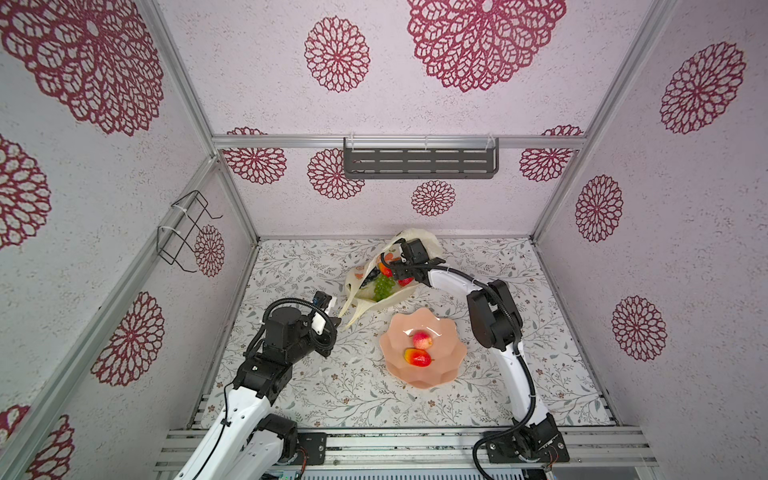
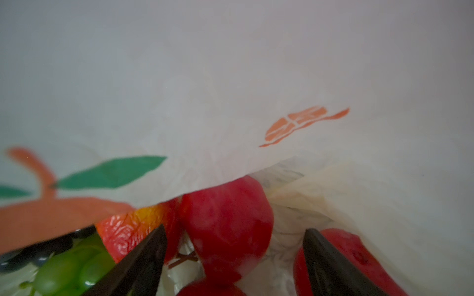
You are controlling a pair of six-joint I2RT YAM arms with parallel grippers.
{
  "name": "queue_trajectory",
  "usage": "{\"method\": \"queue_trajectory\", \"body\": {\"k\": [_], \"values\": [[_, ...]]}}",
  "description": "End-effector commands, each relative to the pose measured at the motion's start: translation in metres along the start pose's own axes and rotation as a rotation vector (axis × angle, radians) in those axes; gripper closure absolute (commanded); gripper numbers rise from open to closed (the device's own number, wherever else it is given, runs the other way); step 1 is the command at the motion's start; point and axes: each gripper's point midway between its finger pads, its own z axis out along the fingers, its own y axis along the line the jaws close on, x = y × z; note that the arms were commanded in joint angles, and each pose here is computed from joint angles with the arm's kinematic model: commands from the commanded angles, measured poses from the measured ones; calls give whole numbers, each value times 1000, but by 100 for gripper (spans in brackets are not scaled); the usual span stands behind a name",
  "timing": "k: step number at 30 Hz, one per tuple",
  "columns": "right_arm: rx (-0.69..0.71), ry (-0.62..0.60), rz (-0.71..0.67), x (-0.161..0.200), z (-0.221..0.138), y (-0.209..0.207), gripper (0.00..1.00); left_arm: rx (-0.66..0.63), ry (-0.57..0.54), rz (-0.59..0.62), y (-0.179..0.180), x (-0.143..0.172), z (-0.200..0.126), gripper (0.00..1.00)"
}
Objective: Take fruits out of the plastic bag
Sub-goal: Take out the fake fruit from the plastic bag.
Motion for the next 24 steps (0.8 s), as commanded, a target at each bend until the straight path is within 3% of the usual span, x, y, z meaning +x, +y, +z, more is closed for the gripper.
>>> {"method": "queue_trajectory", "body": {"k": [1, 21, 24], "values": [[9, 88, -4, 25, 4, -4, 14, -1, -36, 13, 0, -14, -2, 96], [38, 159, -34, 56, -4, 3, 14, -69, -42, 13, 11, -17, -5, 91], [39, 155, -35, 57, -6, 3, 18, -82, -44, 14, 13, -16, -7, 91]]}}
